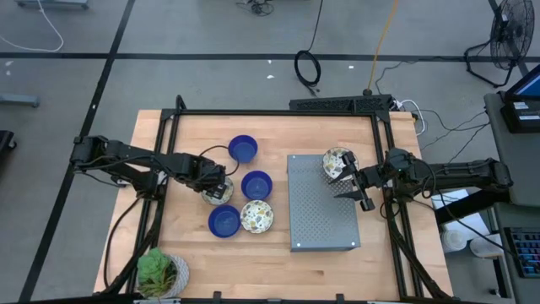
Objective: Pick & Place Mini bowls
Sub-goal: Stack the left yellow bowl on the yellow bowl on the shelf
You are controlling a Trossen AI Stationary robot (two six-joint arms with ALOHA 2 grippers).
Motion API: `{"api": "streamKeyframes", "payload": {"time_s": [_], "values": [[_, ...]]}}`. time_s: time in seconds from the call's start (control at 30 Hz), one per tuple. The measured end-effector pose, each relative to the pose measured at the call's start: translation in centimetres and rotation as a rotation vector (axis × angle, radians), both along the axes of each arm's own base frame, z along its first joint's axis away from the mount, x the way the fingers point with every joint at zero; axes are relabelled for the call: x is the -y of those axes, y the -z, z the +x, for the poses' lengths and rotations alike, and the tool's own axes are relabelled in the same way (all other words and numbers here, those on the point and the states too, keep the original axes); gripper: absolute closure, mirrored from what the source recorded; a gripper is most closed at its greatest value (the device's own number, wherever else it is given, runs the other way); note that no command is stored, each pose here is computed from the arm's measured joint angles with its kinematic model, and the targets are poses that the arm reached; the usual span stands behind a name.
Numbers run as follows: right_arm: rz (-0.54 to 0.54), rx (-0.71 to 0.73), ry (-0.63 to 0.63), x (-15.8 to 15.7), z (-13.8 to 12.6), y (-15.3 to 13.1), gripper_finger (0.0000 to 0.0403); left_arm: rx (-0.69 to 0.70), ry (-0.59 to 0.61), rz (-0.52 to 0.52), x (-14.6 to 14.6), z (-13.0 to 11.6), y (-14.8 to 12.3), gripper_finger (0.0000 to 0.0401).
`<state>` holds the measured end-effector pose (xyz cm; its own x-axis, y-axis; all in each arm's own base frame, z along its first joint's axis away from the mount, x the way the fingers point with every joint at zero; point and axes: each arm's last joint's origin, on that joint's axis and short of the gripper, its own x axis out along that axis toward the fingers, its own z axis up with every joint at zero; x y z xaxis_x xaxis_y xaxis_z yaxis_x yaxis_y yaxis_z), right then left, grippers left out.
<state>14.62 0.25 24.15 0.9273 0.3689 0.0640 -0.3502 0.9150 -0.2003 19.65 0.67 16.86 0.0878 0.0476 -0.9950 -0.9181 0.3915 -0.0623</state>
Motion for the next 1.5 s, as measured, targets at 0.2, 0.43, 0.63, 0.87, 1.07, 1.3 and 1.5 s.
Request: {"api": "streamKeyframes", "payload": {"time_s": [0.2,0.43,0.63,0.87,1.07,1.3,1.5], "values": [[-0.001,0.001,0.0,0.0,0.0,0.0,0.0222,0.0,0.009,0.0,0.0,0.0,0.0,0.0192],[0.0,0.0,0.0,0.0,0.0,0.0,0.0222,0.0,0.007,-0.001,0.0,0.0,0.0,0.0192],[0.002,-0.001,0.0,0.0,0.0,0.0,0.0222,0.0,0.006,0.001,0.0,0.01,-0.01,0.0192],[0.002,-0.001,0.0,0.0,0.0,0.0,0.0222,0.001,-0.003,0.004,-0.02,0.01,-0.01,0.0192],[-0.001,0.001,0.0,0.0,0.0,0.0,0.0222,0.0,0.003,0.015,-0.05,0.01,-0.01,0.0192],[0.015,-0.006,-0.001,0.0,0.0,0.0,0.0222,-0.003,0.086,0.007,-0.01,0.01,-0.01,0.0192],[0.004,-0.001,0.0,0.0,0.0,0.0,0.0222,-0.001,0.047,0.004,-0.01,0.01,-0.01,0.0192]]}}
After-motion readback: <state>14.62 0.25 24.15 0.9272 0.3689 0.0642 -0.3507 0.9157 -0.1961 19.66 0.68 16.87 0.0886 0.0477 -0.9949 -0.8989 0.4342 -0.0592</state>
